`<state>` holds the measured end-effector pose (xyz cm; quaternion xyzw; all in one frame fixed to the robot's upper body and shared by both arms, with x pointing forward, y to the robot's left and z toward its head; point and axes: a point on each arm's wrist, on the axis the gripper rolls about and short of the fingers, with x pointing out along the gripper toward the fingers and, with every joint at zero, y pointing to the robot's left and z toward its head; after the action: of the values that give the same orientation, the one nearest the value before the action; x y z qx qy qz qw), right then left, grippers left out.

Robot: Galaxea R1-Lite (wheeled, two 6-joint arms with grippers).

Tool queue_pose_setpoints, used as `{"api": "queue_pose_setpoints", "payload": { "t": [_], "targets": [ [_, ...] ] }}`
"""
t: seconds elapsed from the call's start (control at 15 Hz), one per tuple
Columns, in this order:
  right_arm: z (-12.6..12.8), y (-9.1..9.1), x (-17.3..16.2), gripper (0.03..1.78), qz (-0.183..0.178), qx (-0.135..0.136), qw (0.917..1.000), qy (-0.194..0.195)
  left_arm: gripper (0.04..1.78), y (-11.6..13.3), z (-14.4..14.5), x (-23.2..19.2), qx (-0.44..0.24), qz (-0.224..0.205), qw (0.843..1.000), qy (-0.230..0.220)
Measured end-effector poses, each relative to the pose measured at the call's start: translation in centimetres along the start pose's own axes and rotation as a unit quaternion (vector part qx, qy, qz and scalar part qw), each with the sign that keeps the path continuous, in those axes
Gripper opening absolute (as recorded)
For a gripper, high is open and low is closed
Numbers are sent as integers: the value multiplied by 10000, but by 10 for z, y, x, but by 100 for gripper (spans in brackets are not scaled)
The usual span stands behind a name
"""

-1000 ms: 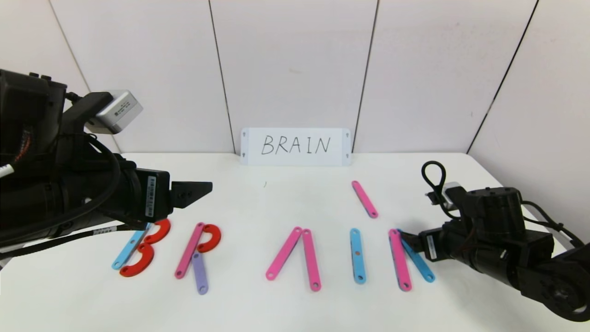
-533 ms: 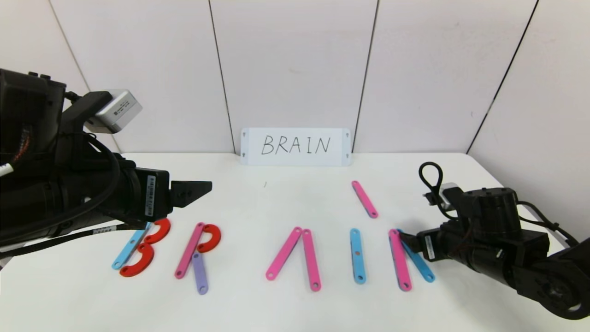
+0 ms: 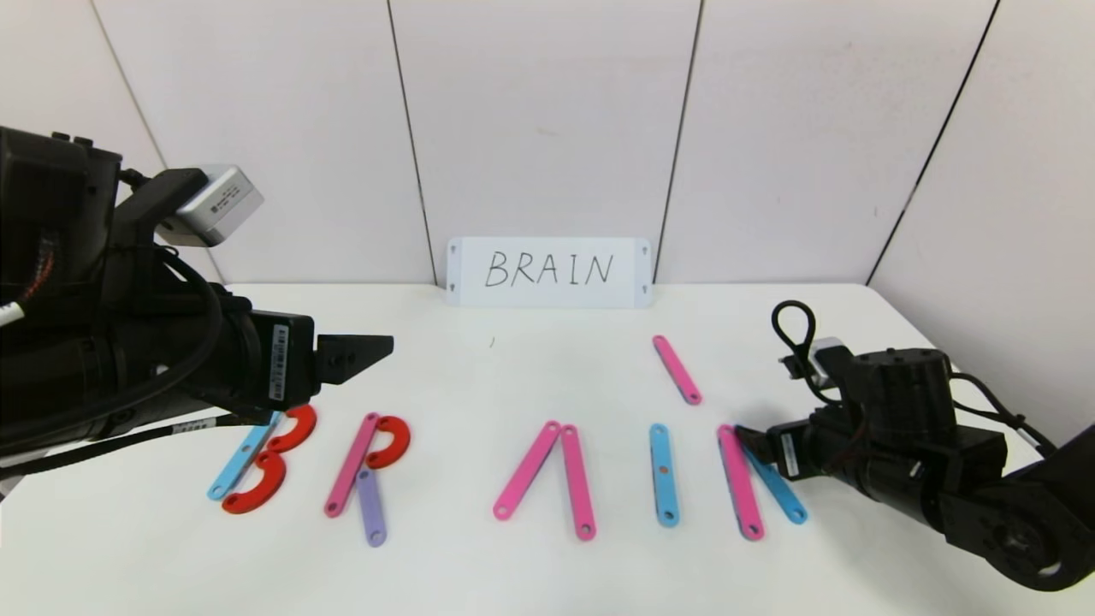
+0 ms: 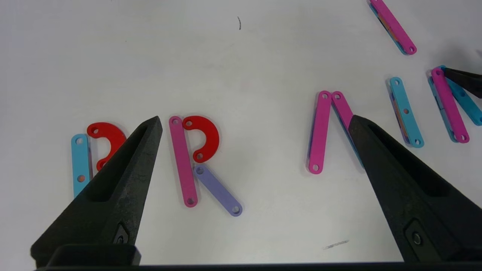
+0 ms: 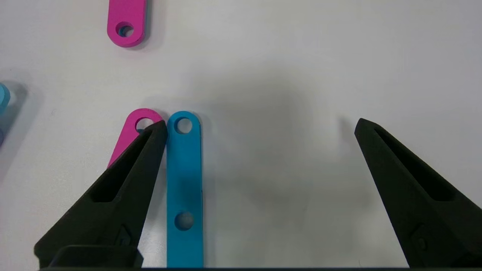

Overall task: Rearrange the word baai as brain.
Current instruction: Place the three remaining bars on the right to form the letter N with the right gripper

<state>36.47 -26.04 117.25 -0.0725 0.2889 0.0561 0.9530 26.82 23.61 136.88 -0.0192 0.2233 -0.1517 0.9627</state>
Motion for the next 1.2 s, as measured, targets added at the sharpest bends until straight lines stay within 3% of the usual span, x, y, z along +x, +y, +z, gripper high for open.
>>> {"api": "queue_pose_setpoints", "payload": {
  "t": [0.53, 0.87, 1.2],
  "targets": [
    [0, 0, 1, 173, -21, -12, 10000, -14, 173, 0, 0, 0, 3, 3, 10000, 8],
    [31, -1, -1, 173, -48, -118, 9984, -559, 173, 0, -1, 0, 11, 3, 10000, 16],
    [50, 14, 12, 173, 195, -305, 9969, -694, 173, 0, -1, 1, 14, 7, 10000, 29]
  ]
}}
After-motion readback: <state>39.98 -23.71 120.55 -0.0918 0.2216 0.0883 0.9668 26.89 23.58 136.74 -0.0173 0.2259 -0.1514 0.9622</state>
